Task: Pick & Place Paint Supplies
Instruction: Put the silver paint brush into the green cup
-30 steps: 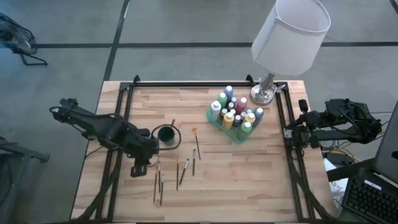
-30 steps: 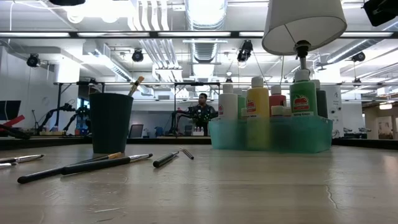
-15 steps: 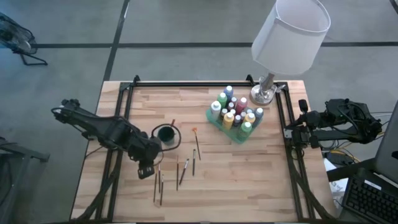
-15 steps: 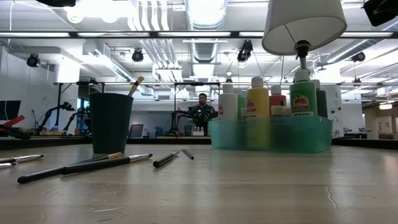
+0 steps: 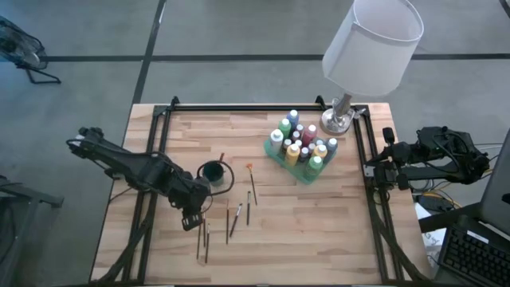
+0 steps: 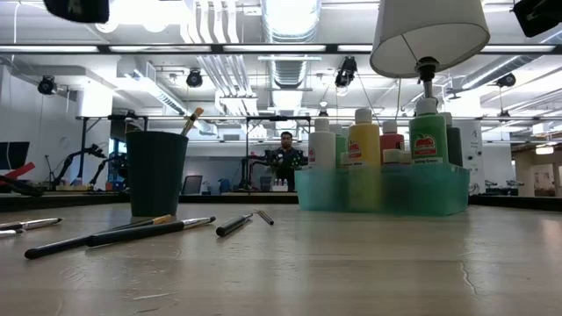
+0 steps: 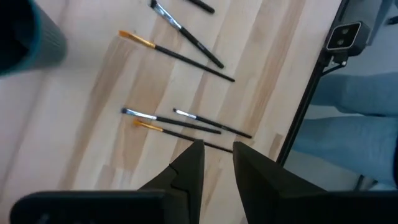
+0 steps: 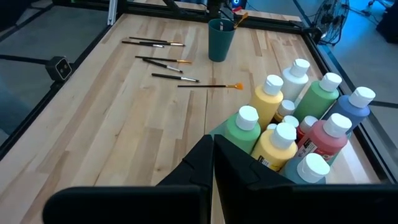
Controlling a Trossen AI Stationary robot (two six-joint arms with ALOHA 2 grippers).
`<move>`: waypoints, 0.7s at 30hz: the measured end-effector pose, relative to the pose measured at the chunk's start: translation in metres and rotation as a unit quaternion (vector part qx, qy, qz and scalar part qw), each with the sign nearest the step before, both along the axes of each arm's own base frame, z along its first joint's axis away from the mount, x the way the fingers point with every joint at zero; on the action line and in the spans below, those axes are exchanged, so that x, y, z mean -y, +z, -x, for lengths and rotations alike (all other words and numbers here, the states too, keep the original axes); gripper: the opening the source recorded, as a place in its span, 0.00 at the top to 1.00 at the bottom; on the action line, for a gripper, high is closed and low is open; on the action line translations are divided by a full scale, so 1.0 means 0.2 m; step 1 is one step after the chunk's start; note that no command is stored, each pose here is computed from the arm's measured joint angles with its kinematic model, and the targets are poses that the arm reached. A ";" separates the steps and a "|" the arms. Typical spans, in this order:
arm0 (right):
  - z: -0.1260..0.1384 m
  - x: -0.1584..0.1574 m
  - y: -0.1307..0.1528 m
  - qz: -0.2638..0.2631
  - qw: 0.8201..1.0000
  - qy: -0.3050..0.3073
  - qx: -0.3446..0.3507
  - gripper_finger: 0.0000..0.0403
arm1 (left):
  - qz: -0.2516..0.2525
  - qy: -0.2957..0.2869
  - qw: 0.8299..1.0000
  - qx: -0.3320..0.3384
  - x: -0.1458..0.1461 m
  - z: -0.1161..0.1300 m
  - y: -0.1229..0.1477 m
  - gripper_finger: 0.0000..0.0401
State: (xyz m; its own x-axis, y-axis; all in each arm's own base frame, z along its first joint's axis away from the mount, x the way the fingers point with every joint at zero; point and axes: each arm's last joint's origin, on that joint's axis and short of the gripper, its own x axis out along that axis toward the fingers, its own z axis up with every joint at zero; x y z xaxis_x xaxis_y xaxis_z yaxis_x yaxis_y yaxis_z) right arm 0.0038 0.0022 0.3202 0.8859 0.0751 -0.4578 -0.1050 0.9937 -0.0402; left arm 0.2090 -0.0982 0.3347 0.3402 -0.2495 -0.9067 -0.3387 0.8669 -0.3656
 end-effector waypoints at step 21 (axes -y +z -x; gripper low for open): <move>0.00 0.00 0.00 -0.002 1.000 -0.001 0.000 0.98 | 0.053 -0.009 0.996 -0.070 0.01 0.04 -0.19 0.79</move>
